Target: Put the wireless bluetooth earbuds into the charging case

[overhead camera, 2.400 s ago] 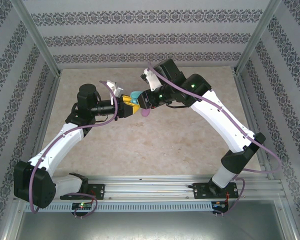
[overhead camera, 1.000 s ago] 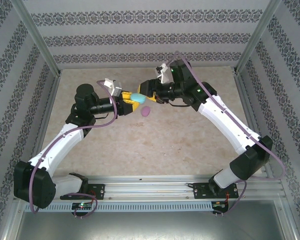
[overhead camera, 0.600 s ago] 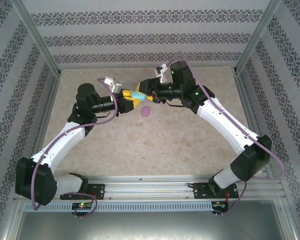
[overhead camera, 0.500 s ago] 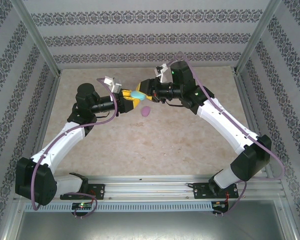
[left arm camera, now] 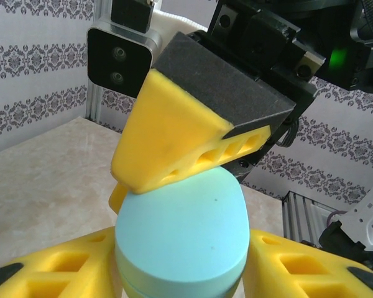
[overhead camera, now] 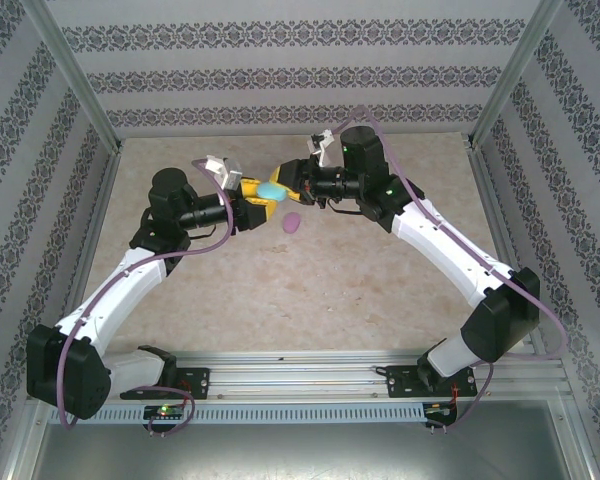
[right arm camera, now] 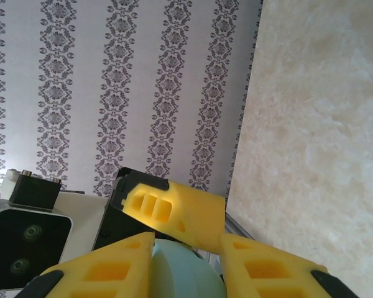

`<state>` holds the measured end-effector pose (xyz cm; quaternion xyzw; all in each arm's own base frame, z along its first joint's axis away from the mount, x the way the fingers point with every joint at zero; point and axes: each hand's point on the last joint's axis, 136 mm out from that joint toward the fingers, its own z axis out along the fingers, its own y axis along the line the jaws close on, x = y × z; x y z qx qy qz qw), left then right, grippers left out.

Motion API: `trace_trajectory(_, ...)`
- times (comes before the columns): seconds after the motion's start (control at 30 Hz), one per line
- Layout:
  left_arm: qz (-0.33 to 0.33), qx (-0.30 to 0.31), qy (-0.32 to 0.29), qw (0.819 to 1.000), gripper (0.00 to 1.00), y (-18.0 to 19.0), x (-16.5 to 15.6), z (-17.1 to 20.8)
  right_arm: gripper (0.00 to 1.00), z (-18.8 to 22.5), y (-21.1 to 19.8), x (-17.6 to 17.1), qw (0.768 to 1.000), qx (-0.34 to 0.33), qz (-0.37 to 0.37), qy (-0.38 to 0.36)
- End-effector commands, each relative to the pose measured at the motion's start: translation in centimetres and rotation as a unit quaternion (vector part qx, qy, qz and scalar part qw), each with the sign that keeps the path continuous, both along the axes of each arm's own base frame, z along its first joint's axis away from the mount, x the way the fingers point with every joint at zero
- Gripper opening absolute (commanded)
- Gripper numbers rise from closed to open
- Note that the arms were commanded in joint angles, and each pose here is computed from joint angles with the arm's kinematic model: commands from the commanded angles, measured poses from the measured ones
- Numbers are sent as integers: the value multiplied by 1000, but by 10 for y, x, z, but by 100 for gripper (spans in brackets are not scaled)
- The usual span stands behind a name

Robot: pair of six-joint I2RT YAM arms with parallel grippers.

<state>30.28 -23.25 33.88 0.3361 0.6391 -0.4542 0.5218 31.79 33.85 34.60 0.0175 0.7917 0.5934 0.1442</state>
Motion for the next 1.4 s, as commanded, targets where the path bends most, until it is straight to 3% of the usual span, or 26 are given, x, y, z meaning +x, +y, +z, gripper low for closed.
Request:
trace_trajectory(0.0,2,3,-29,1000,54,2,-3,12,16,11,2,-3,1000,24,6,-8)
trace_trajectory(0.23,14,13,-35,999,68,5,-4,11,15,3,-5,8,1000,15,-12,-12)
trace_trajectory(0.5,86,35,-32,995,87,26,0,3,15,-65,-47,43,995,-57,-82,-12)
trace_trajectory(0.67,151,52,-1,987,89,47,9,-15,15,-130,-85,69,984,-121,-130,-7)
trace_trajectory(0.87,177,43,24,983,90,58,12,-29,14,-208,-128,108,969,-167,-183,18)
trace_trajectory(1.13,188,44,46,980,90,65,14,-46,15,-278,-124,150,966,-203,-156,23)
trace_trajectory(1.23,198,51,50,978,90,70,16,-53,21,-293,-129,155,956,-248,-153,11)
trace_trajectory(1.37,211,61,52,974,91,77,19,-59,36,-311,-137,154,946,-292,-140,12)
